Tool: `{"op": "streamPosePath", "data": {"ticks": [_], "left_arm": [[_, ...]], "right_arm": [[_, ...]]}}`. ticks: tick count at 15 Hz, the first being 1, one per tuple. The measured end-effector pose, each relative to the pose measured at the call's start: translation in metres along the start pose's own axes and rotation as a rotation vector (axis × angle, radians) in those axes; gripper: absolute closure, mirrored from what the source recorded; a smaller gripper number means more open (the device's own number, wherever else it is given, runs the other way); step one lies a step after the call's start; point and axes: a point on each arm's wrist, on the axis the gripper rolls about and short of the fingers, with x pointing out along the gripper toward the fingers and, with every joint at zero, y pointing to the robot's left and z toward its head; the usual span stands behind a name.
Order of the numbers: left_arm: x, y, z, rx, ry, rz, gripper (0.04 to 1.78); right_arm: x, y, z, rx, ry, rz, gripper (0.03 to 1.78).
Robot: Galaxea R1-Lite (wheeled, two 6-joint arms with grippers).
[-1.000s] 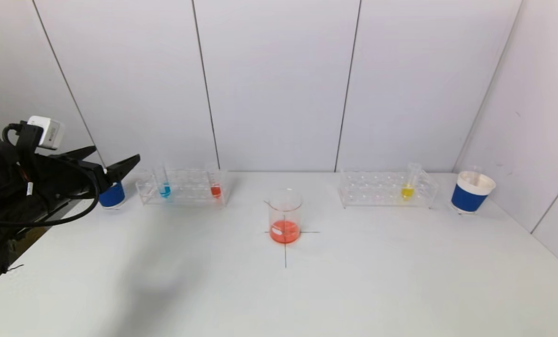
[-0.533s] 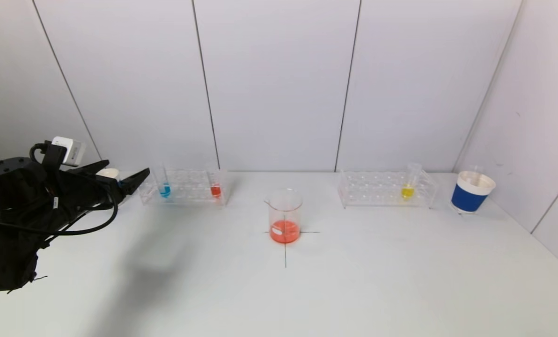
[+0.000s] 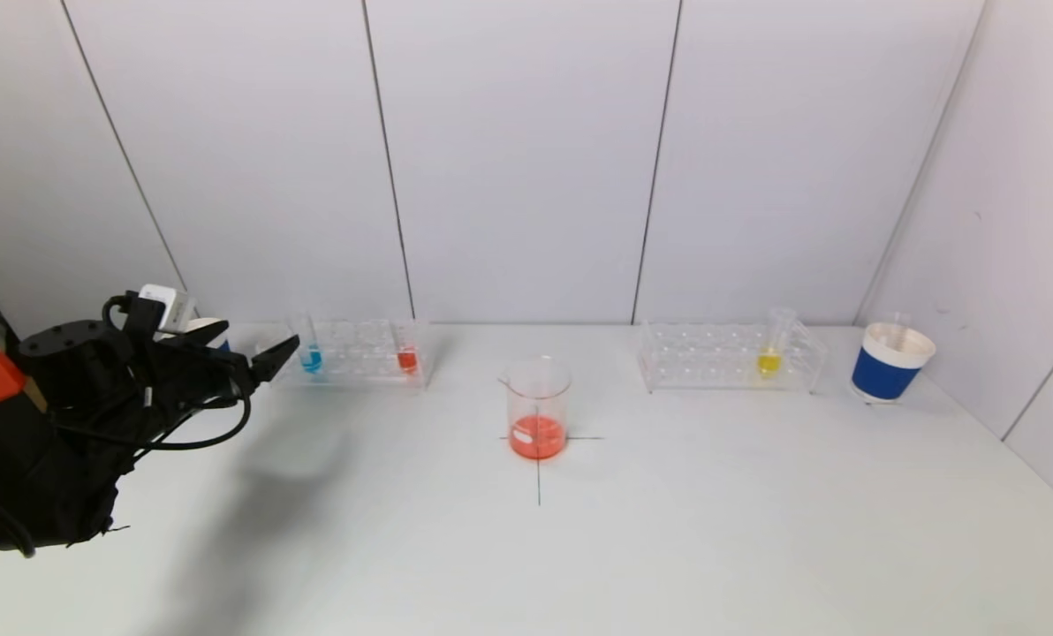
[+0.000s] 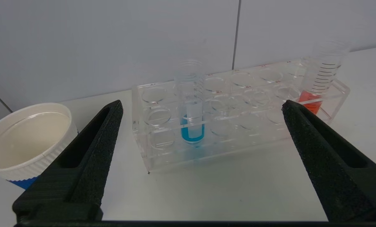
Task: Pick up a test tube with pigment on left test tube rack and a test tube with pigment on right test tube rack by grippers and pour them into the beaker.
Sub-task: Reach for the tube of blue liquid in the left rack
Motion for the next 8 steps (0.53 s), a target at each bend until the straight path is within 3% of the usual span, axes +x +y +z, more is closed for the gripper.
{"op": "streamPosePath", "data": {"ticks": [8], "left_arm": [[0.025, -0.007, -0.018, -0.010, 0.019, -0.035, 0.06]], "right_arm": [[0.000, 0.000, 0.000, 0.000, 0.000, 0.000, 0.04]]}}
